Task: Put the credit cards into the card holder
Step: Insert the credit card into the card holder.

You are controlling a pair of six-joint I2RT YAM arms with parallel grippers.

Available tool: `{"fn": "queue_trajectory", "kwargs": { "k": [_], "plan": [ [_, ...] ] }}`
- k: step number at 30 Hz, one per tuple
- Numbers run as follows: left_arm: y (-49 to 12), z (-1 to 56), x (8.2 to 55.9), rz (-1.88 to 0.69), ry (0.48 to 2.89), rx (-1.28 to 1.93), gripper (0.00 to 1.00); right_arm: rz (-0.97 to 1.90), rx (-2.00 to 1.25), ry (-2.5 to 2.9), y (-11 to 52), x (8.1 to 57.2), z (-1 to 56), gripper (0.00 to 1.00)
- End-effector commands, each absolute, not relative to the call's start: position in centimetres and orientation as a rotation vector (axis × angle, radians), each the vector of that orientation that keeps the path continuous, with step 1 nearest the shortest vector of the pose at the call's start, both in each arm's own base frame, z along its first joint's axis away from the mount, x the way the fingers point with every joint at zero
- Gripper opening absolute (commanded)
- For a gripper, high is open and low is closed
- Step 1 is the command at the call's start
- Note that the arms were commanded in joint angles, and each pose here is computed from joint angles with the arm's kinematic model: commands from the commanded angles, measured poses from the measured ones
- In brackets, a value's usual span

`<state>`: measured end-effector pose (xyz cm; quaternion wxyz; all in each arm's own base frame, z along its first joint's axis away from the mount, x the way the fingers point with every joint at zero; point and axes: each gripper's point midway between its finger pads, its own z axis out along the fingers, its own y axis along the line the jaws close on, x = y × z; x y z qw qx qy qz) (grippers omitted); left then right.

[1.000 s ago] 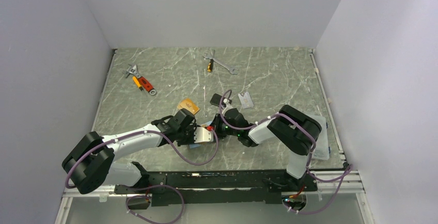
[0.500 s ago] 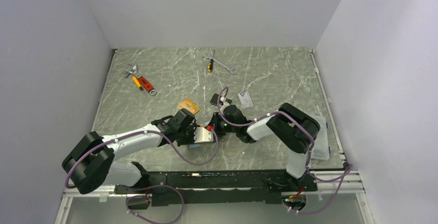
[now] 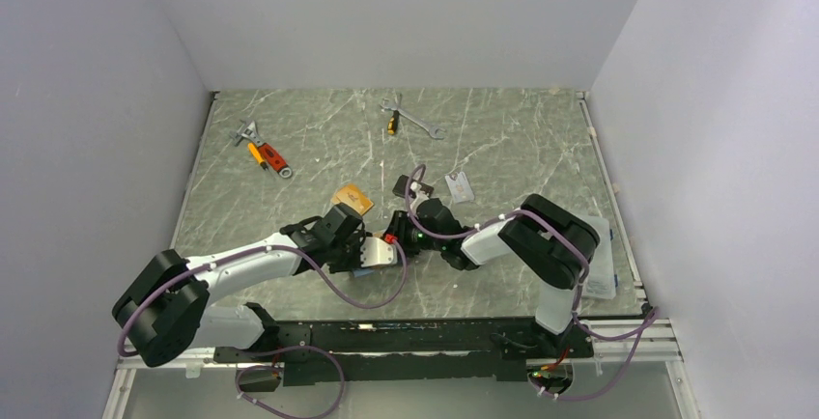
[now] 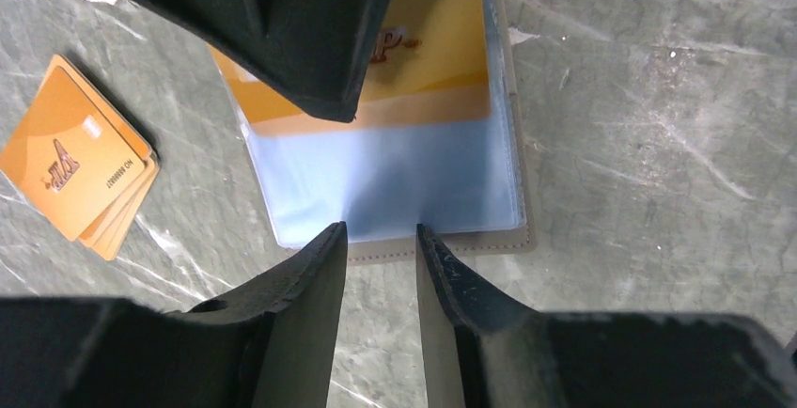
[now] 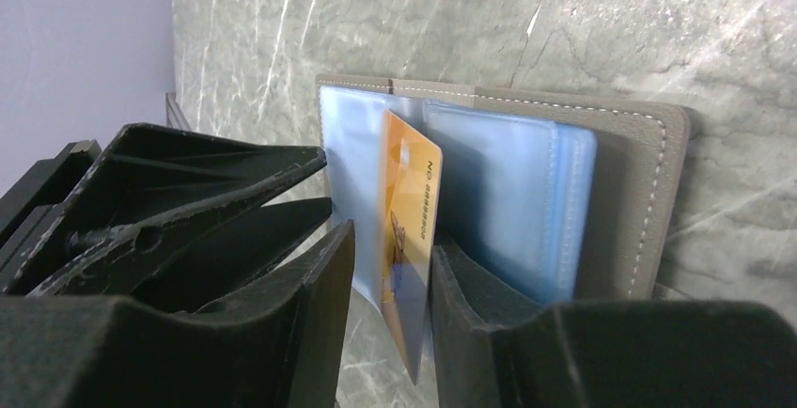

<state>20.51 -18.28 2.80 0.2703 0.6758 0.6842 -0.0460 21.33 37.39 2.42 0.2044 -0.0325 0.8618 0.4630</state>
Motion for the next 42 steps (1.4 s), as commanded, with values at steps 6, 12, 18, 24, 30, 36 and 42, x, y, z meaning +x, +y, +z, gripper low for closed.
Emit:
{"fn": "queue_trajectory", "kwargs": {
  "k": [6,12,18,24,30,36,42],
  "plan": [
    [-17.7,2.9,19.8,-0.135,1.885,1.804,0.37,1.065,-0.043,2.6,32.2,18.7,-2.2,0.52],
    [-17.8,2.8,20.0,-0.126,1.88,1.803,0.35,1.022,-0.048,2.601,31.6,18.8,-1.9,0.58],
    [-18.1,3.4,20.4,-0.126,1.869,1.794,0.31,0.982,-0.069,2.596,31.5,19.2,-1.7,0.55],
    [-18.8,5.6,20.9,-0.142,1.873,1.745,0.23,0.901,-0.087,2.586,31.2,19.5,-1.4,0.57],
    [-19.5,8.3,20.5,-0.2,1.84,1.745,0.18,0.918,-0.102,2.58,32.0,19.3,-1.4,0.57],
    [-20.1,7.2,20.2,-0.246,1.811,1.771,0.16,0.923,-0.095,2.57,32.0,19.2,-1.3,0.58],
    [-21.0,5.1,21.1,-0.239,1.761,1.792,0.15,0.968,-0.093,2.545,32.1,18.9,-0.8,0.61]
  ]
}}
